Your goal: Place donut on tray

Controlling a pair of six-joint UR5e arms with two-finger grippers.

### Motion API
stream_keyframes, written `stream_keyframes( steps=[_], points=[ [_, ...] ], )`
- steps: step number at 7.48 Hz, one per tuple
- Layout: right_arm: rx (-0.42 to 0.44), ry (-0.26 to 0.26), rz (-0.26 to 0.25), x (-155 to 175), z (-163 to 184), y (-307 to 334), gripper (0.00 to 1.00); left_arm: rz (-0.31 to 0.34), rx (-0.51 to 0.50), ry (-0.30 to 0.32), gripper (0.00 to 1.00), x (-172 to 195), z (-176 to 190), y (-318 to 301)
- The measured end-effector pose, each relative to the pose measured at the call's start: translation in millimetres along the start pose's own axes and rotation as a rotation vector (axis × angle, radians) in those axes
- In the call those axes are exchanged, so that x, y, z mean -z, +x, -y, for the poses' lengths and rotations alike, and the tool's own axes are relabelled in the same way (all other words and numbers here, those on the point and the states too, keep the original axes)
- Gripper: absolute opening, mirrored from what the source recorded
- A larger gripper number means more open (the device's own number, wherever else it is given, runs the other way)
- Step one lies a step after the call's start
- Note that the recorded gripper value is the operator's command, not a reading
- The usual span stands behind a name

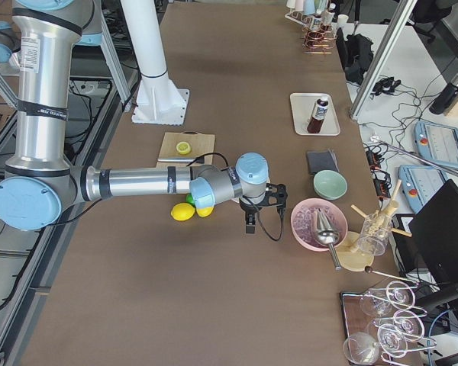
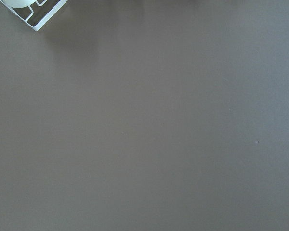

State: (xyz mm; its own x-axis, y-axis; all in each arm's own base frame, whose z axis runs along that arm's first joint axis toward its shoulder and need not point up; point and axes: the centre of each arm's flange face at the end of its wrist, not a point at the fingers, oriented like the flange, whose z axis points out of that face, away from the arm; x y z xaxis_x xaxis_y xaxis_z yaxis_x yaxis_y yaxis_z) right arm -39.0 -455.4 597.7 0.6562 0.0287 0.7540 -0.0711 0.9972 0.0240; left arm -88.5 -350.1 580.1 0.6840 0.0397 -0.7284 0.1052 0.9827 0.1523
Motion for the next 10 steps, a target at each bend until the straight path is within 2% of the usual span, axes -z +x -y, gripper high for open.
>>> stream_keyframes(
  steps=[3,6,9,10],
  points=[
    [0.058,-0.035,0.009,-39,-5,-26,1.0,-0.006,-0.007,-0.001,0.98,-1,2,3],
    [0.148,-0.005,0.017,-74,-11,-35,0.99,-0.008,-0.008,-0.009,0.98,-4,3,5],
    [0.024,-0.008,0.03,-102,-13,-72,0.85,-0.008,-0.007,-0.012,0.98,-5,3,4],
    [0.0,-0.009,0.034,-107,-13,-83,0.85,-0.008,-0.006,-0.013,0.98,-5,3,4]
  ],
)
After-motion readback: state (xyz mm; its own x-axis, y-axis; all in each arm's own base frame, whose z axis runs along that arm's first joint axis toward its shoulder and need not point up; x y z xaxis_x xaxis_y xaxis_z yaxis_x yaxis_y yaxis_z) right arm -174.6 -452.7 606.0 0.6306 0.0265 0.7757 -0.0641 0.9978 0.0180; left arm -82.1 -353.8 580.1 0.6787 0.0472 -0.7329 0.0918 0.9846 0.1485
